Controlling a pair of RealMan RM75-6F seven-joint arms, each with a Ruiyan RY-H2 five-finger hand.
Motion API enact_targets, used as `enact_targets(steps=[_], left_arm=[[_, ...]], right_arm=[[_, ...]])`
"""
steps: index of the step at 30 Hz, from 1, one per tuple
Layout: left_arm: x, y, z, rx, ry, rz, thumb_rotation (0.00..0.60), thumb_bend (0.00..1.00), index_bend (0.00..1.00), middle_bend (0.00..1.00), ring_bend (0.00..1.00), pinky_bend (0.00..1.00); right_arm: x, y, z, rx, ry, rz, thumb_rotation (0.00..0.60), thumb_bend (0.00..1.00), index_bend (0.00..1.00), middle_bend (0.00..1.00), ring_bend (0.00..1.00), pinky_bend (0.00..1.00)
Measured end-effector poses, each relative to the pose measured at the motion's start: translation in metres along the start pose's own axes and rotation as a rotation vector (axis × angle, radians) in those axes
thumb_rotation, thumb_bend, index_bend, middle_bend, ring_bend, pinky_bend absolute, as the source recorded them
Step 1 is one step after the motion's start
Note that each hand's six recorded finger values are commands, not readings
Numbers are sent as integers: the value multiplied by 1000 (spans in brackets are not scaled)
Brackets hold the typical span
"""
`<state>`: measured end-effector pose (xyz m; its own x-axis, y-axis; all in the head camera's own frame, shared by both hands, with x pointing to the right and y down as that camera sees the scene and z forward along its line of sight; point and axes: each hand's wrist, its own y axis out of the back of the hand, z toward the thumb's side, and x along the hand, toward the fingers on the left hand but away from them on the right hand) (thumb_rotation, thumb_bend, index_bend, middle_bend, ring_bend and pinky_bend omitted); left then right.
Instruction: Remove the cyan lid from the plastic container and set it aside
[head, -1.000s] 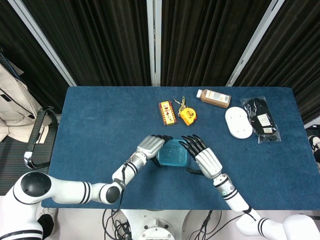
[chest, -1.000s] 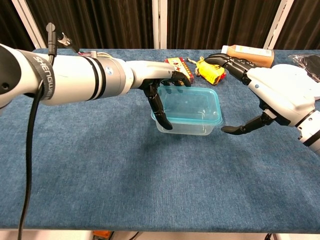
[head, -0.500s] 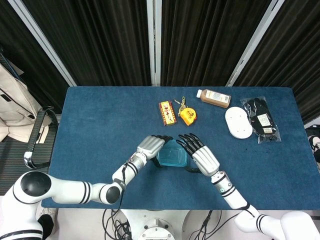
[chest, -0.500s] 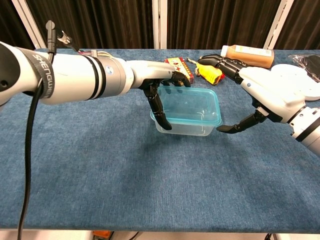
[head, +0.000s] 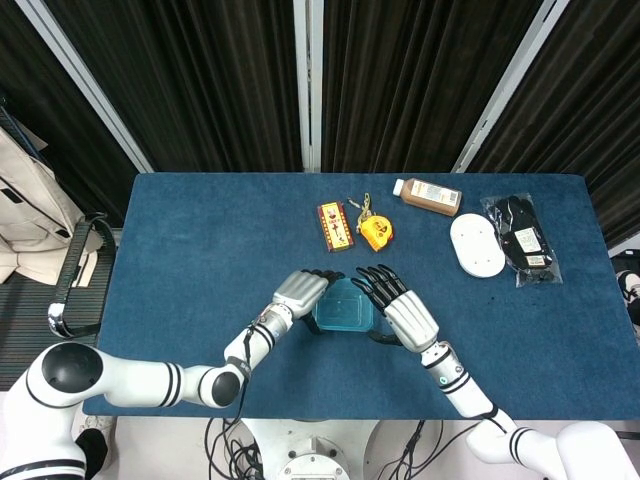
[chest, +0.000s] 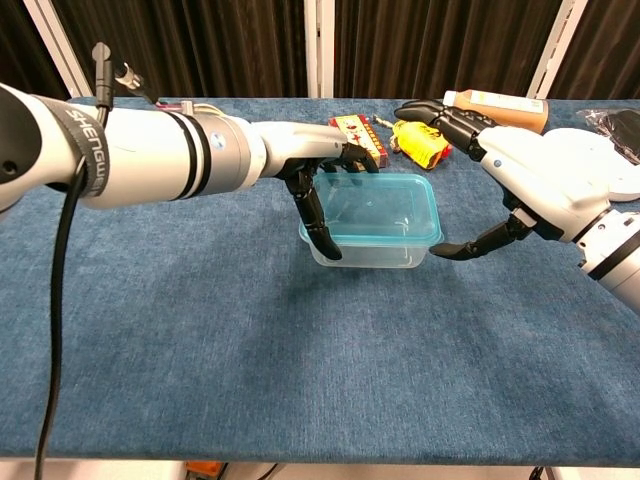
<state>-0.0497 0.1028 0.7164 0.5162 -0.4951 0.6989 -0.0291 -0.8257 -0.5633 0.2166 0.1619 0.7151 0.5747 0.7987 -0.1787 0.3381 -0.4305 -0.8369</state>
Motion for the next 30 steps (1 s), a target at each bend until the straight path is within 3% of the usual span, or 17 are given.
enact_targets(steps=[16,19,23,30], left_arm=[[1,-1,-1,33,4,13,600,0,321,334,268,214],[1,0,0,30,2,14,600,0,312,329,267,211],[-1,1,2,12,-9,12,600,0,270,307,253,208],[-4,3,4,15,-26,9,600,0,224,289,235,205]], right_arm=[[-1,6,4,-23,-2,-10,600,80,0,2,0,0],[-1,7,4,-27,-1,-15,600,120,10,40,0,0],[-1,9,5,-35,3,-31,600,259,172,150,0,0],[-3,13,5,-41,10,-66,600,327,334,225,0,0]])
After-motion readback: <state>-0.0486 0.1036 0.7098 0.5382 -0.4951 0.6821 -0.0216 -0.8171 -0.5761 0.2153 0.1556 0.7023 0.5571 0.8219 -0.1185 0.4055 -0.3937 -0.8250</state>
